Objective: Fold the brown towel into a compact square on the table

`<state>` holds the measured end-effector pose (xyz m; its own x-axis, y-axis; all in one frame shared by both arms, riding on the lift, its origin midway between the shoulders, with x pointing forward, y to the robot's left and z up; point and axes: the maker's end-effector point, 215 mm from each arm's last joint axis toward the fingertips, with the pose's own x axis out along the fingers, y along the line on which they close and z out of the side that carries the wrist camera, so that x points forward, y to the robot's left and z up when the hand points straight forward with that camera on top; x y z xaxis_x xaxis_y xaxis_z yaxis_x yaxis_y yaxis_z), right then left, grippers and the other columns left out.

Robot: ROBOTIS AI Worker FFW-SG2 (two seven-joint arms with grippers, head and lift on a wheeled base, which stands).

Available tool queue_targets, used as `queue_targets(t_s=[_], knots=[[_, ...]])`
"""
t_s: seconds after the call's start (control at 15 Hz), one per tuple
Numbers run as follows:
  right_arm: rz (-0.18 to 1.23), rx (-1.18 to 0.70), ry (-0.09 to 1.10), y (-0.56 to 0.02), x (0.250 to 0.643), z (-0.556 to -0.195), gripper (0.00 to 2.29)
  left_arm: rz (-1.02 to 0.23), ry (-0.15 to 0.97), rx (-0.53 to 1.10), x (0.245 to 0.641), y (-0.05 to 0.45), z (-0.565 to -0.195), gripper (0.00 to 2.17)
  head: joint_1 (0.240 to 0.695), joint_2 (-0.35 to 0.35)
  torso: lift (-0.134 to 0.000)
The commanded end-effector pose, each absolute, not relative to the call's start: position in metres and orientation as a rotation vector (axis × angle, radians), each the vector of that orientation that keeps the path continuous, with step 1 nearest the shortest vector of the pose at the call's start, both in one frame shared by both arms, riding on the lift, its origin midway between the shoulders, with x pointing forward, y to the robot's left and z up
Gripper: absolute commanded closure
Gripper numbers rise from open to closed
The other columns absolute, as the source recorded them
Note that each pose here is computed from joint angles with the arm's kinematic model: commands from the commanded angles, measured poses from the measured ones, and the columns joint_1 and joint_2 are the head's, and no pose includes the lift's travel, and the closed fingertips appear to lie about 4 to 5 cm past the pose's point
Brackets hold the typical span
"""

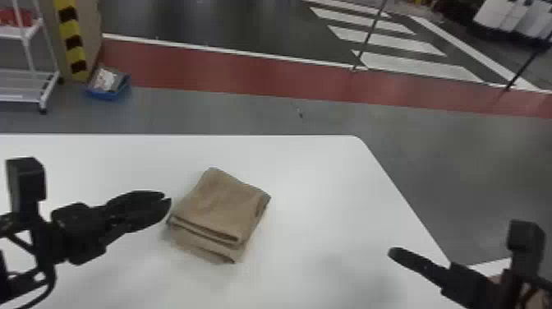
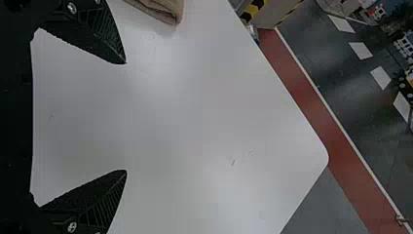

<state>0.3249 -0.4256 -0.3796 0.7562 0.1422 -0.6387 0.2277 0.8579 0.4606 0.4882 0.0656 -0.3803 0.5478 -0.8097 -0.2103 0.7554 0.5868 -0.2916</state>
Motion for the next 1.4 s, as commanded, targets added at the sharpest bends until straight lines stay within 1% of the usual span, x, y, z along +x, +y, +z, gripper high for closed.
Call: queue_targets(t_s=[0.0, 0.07, 0.2, 0.27, 0.4, 0.47, 0.53, 0.67, 0.8, 0.87, 1.07, 1.2, 1.33], knots=[[-0.041, 0.554, 0.720, -0.424, 0.320, -0.378, 0.09, -0.977, 0.276, -0.059, 0.484, 0.029, -0.377, 2.14, 0.695, -0.350, -0.124], [-0.024, 0.554, 0.711, -0.421, 0.320, -0.374, 0.10, -0.963, 0.230, -0.010, 0.489, 0.026, -0.377, 2.14, 0.695, -0.350, -0.124], [0.005, 0.558, 0.699, -0.415, 0.314, -0.367, 0.10, -0.865, 0.126, 0.111, 0.508, 0.039, -0.378, 2.14, 0.695, -0.350, -0.124], [0.010, 0.556, 0.693, -0.415, 0.310, -0.364, 0.10, -0.819, 0.096, 0.171, 0.515, 0.047, -0.380, 2.14, 0.695, -0.350, -0.124], [0.034, 0.560, 0.682, -0.410, 0.310, -0.359, 0.10, -0.786, 0.144, 0.202, 0.520, 0.072, -0.402, 2.14, 0.695, -0.350, -0.124], [0.054, 0.567, 0.677, -0.405, 0.312, -0.357, 0.10, -0.770, 0.188, 0.223, 0.520, 0.085, -0.419, 2.14, 0.695, -0.350, -0.124], [0.074, 0.572, 0.667, -0.401, 0.312, -0.353, 0.10, -0.765, 0.228, 0.255, 0.522, 0.090, -0.438, 2.14, 0.695, -0.350, -0.124], [0.085, 0.574, 0.664, -0.399, 0.312, -0.351, 0.10, -0.759, 0.270, 0.265, 0.523, 0.095, -0.459, 2.14, 0.695, -0.350, -0.124], [0.098, 0.578, 0.658, -0.396, 0.313, -0.349, 0.10, -0.775, 0.291, 0.264, 0.522, 0.092, -0.468, 2.14, 0.695, -0.350, -0.124], [0.101, 0.579, 0.657, -0.395, 0.313, -0.348, 0.10, -0.787, 0.289, 0.262, 0.520, 0.090, -0.467, 2.14, 0.695, -0.350, -0.124], [0.099, 0.582, 0.660, -0.396, 0.314, -0.350, 0.10, -0.851, 0.293, 0.250, 0.495, 0.074, -0.466, 2.14, 0.695, -0.350, -0.124], [0.109, 0.576, 0.662, -0.389, 0.324, -0.351, 0.10, -0.882, 0.287, 0.241, 0.481, 0.062, -0.464, 2.14, 0.695, -0.350, -0.124], [0.115, 0.569, 0.679, -0.378, 0.347, -0.359, 0.10, -0.918, 0.284, 0.212, 0.468, 0.051, -0.464, 2.14, 0.695, -0.350, -0.124]])
